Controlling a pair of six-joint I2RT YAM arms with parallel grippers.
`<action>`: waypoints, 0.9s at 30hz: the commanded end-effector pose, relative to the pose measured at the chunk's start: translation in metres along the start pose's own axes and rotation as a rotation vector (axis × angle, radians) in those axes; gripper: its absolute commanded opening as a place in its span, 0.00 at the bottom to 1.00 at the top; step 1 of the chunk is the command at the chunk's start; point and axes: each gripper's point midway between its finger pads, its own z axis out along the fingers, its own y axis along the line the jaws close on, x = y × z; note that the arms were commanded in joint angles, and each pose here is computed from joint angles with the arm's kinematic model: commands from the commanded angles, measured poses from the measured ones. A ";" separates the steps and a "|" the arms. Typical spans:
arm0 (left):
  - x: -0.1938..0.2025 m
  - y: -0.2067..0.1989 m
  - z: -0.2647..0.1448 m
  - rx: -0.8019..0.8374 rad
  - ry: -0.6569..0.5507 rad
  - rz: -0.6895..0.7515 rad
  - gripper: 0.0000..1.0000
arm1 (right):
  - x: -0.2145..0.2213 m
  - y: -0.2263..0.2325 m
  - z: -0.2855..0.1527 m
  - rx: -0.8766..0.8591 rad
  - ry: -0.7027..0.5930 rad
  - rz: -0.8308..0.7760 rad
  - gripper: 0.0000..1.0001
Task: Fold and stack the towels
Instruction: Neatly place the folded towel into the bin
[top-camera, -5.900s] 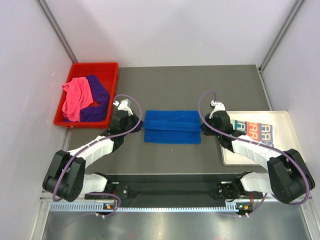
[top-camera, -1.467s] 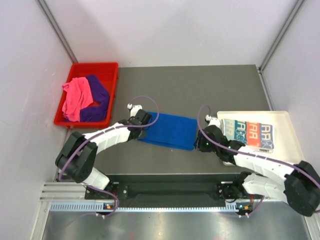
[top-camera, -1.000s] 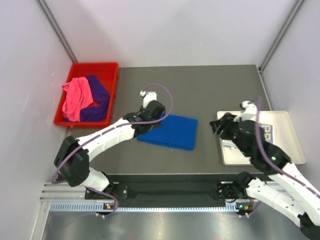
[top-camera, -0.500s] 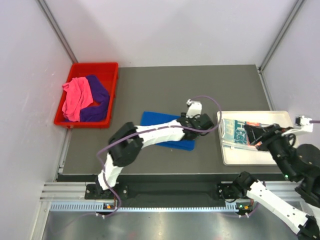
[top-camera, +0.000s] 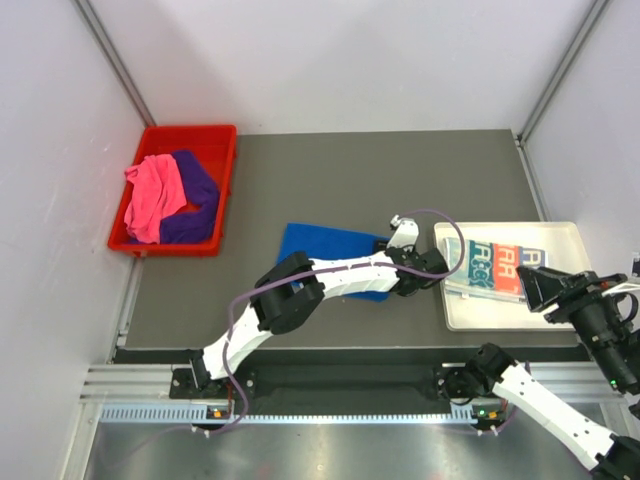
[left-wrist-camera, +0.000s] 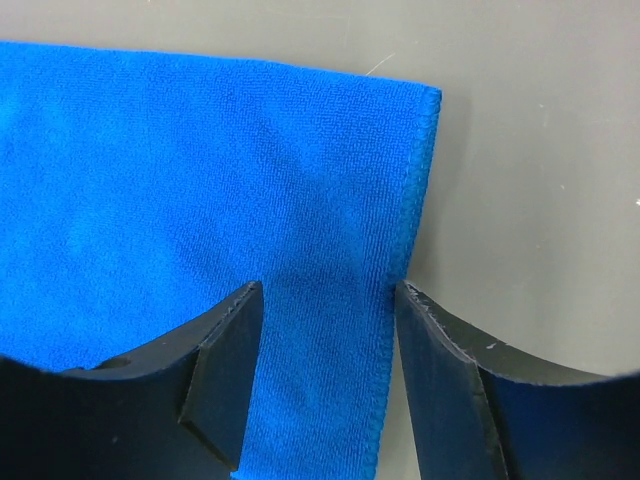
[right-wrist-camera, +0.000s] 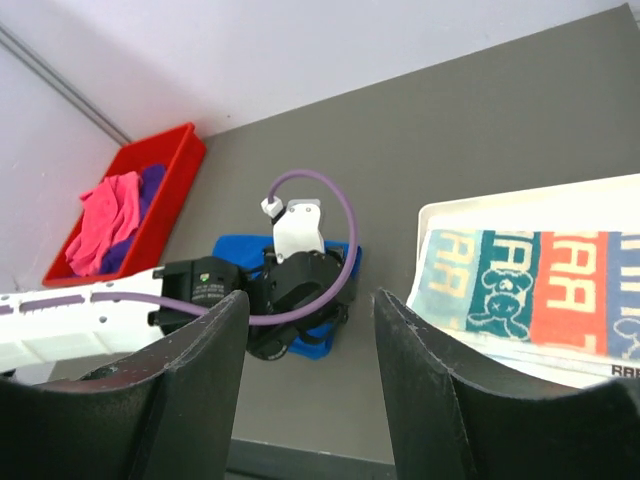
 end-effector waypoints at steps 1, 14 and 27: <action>-0.008 -0.002 0.002 -0.034 -0.035 -0.008 0.61 | -0.007 0.002 -0.008 -0.025 0.000 -0.032 0.53; 0.011 0.004 0.007 -0.035 0.012 -0.012 0.66 | -0.007 0.002 -0.011 -0.032 0.017 -0.080 0.54; 0.044 0.020 0.017 -0.035 0.142 -0.019 0.67 | -0.013 0.002 -0.013 -0.030 0.010 -0.085 0.55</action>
